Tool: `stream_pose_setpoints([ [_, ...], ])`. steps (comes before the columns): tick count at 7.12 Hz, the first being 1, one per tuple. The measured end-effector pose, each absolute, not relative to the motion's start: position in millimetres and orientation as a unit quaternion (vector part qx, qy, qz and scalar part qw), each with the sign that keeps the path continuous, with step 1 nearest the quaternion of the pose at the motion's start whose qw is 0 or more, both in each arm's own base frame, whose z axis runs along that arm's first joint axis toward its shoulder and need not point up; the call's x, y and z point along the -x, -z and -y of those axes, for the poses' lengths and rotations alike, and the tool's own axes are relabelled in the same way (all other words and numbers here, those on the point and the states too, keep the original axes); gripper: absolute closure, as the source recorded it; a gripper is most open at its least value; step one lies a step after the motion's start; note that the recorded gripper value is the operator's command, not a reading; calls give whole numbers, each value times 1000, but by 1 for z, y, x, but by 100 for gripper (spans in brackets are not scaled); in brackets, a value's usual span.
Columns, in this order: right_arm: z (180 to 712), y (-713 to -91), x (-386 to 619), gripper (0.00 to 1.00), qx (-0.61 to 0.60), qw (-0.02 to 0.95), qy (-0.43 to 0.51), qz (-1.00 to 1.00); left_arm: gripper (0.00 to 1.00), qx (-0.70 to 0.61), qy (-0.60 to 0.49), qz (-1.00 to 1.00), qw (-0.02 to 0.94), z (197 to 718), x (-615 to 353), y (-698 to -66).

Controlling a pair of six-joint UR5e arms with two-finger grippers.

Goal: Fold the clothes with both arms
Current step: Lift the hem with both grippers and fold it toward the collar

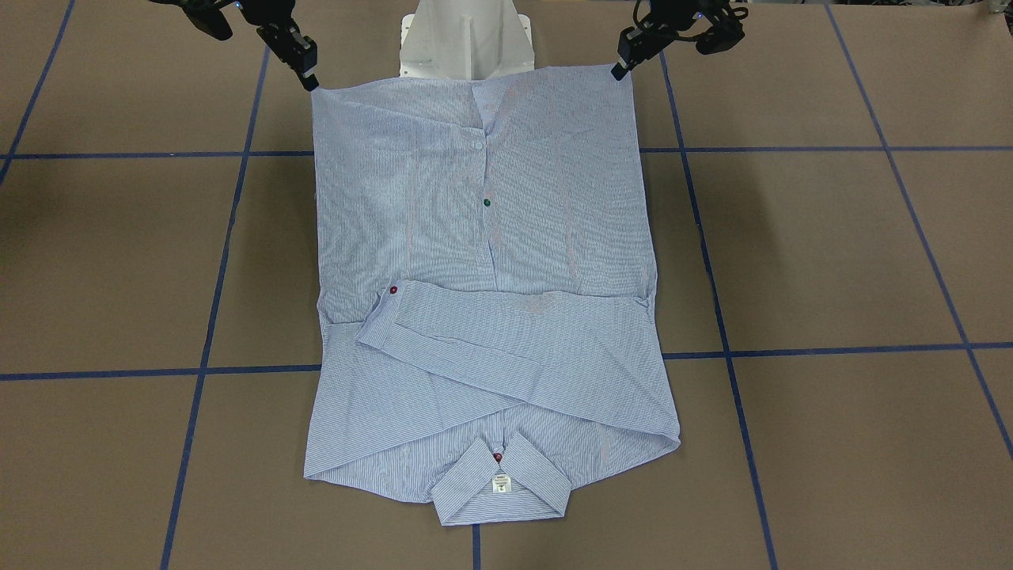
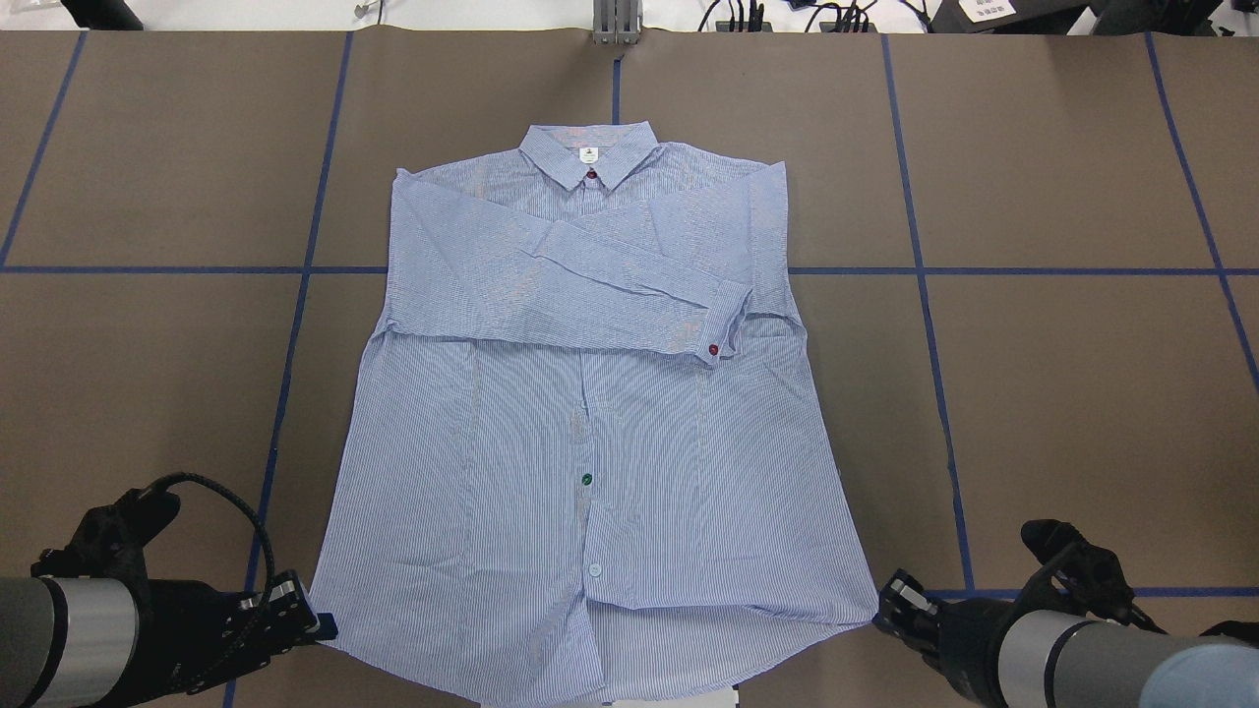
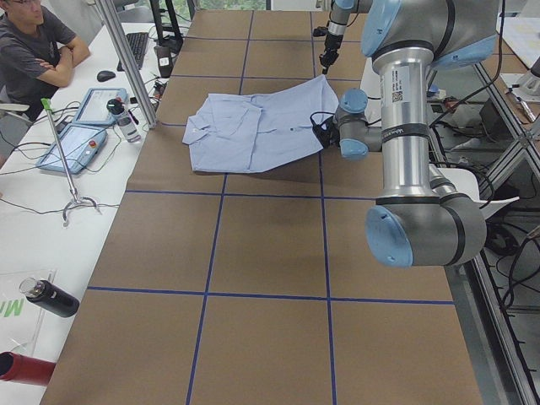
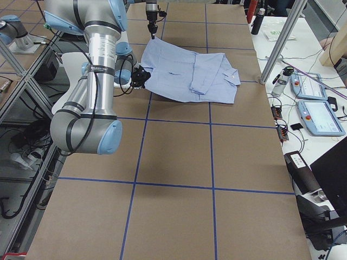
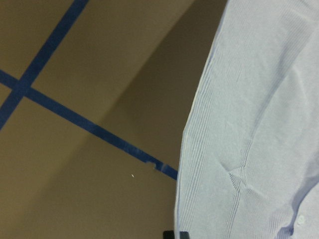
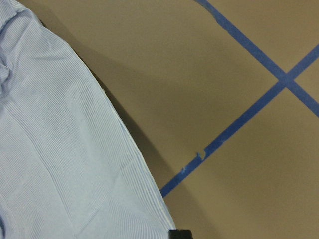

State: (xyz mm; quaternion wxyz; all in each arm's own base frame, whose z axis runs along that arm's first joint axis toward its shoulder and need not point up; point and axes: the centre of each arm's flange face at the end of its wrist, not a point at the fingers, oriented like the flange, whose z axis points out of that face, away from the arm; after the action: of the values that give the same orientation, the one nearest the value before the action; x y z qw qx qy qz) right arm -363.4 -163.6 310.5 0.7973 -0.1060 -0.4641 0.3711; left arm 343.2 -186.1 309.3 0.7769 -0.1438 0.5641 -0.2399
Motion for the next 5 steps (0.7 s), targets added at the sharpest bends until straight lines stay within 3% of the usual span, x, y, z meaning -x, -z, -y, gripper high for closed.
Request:
stream_pose_setpoints([
  [2,220,-304,364,100,127,786,-382,469,100,99,232,-590,767,236,-337,-298],
  [5,339,-290,357,100,143,766,-397,486,100,26,233,-595,769,354,-329,-308],
])
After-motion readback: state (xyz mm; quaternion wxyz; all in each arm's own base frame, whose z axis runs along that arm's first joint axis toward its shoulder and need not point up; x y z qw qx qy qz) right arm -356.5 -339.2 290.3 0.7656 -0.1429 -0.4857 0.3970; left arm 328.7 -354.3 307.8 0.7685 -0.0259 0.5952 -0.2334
